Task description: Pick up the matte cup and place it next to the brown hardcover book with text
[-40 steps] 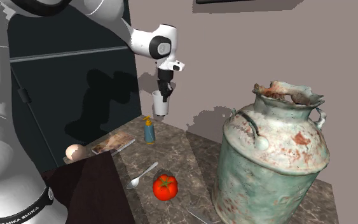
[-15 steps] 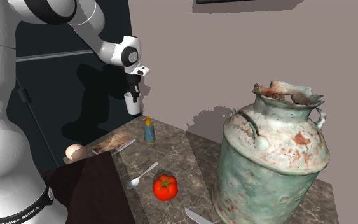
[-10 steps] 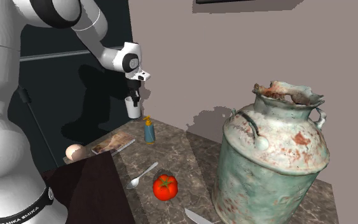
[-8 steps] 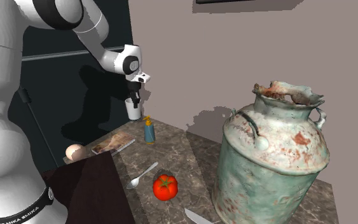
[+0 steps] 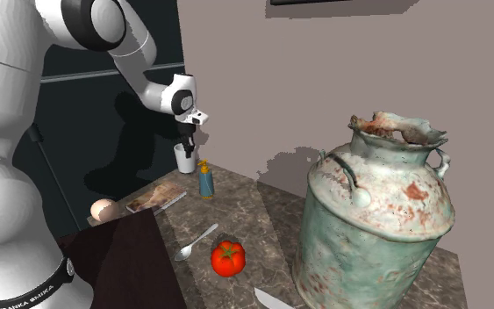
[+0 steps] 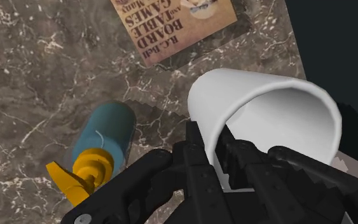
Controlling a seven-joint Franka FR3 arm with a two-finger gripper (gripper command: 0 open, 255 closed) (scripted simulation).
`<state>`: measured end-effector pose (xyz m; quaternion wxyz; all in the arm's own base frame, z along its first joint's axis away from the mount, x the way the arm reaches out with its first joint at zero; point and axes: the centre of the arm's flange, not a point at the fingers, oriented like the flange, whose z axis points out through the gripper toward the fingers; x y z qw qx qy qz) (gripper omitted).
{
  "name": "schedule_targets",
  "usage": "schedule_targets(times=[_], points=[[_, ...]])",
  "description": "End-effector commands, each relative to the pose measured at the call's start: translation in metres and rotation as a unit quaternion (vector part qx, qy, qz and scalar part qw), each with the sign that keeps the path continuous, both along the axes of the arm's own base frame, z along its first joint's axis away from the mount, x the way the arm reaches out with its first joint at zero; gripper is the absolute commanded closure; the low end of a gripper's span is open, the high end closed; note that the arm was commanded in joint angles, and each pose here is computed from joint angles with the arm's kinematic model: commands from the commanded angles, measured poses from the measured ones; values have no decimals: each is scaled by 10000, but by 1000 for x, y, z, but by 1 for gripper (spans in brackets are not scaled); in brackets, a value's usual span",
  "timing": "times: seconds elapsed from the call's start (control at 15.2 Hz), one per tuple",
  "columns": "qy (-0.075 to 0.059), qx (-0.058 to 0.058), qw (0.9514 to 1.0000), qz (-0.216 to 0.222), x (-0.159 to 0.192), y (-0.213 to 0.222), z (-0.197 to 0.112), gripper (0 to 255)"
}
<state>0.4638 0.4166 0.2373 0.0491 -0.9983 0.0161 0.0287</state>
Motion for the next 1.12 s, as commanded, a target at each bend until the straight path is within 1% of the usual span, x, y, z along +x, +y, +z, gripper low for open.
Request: schedule_targets(times=[0.0,0.59,1.06], points=[[-3,3,10000,0,0,0,-10,255],[-3,3,10000,0,0,0,-60,255],[-3,3,10000,0,0,0,-60,255]])
